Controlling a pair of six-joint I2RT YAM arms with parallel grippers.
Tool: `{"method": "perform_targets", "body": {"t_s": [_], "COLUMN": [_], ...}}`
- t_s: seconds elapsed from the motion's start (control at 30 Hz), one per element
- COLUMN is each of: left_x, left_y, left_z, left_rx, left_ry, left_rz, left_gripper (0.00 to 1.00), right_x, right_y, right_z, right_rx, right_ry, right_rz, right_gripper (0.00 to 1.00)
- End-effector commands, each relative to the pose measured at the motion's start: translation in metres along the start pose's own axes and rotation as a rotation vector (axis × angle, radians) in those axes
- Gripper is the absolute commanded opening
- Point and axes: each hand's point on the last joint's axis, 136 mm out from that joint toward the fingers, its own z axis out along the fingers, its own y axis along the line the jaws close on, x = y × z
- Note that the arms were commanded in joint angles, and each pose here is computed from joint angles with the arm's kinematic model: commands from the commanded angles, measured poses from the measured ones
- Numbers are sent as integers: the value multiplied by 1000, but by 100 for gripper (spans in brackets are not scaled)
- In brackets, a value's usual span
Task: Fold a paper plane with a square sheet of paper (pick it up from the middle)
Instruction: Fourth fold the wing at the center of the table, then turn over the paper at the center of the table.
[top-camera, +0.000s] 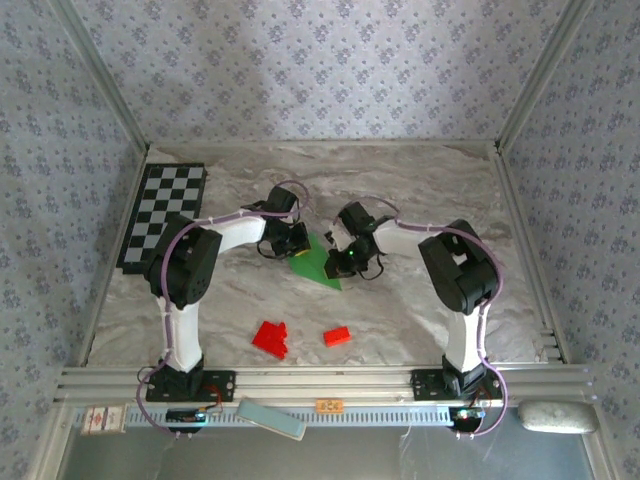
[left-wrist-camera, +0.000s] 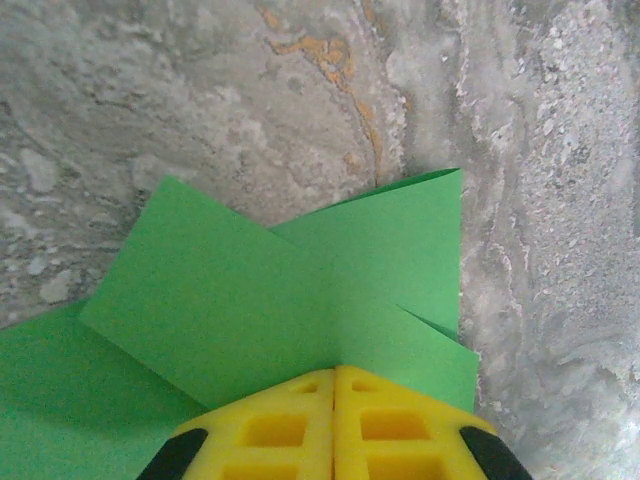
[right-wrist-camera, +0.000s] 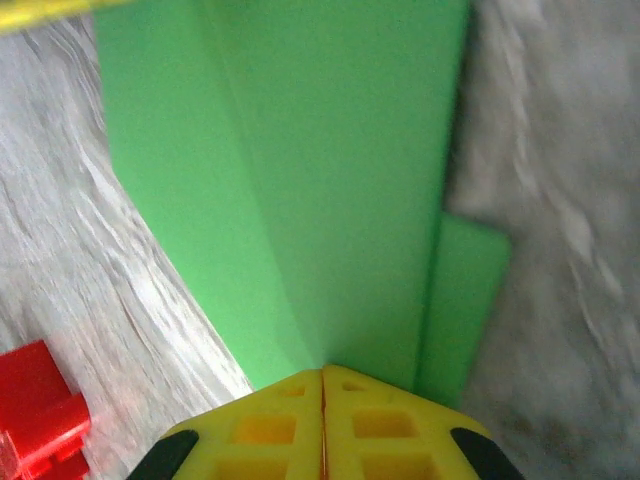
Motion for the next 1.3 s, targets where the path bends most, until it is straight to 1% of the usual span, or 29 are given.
{"method": "perform_targets", "body": {"t_s": [0.0,0.17,0.27,0.33,0.47,0.53,0.63,0.77,0.87,0.97,1.1,1.27], "left_x": [26,24,21,17,2,-7,-18,-27,-28,-26,-20,-14], "left_y": [81,80,70,54,2,-21,-37,-31,-19,-7,6,14], "left_z": [24,23,21,17,-4,-21,-47,-72,-84,-91,-93,-91], "left_rx": [-295,-291,-258,-201,-20,49,99,128,146,154,149,151], "left_ry": [70,69,63,55,19,-19,-82,-162,-198,-219,-219,-207], "left_rz": [-79,-77,-67,-58,-27,-15,-22,-79,-122,-155,-182,-199], "left_gripper": [6,6,6,7,11,16,27,41,47,50,52,53], "right_x": [51,68,65,54,15,-4,-25,-41,-44,-44,-43,-42], "right_y": [-18,-23,-21,-12,7,15,16,14,10,7,5,13], "right_z": [-4,-16,-25,-32,-49,-53,-49,-39,-31,-24,-18,-12], "right_rx": [49,70,58,32,-16,-43,-48,-61,-59,-61,-58,-108], "right_ry": [127,137,105,49,-106,-163,-200,-206,-189,-172,-151,-133], "right_rz": [79,86,74,48,7,0,22,50,62,68,69,48], "right_gripper": [9,9,9,9,12,17,22,27,29,30,32,29]}}
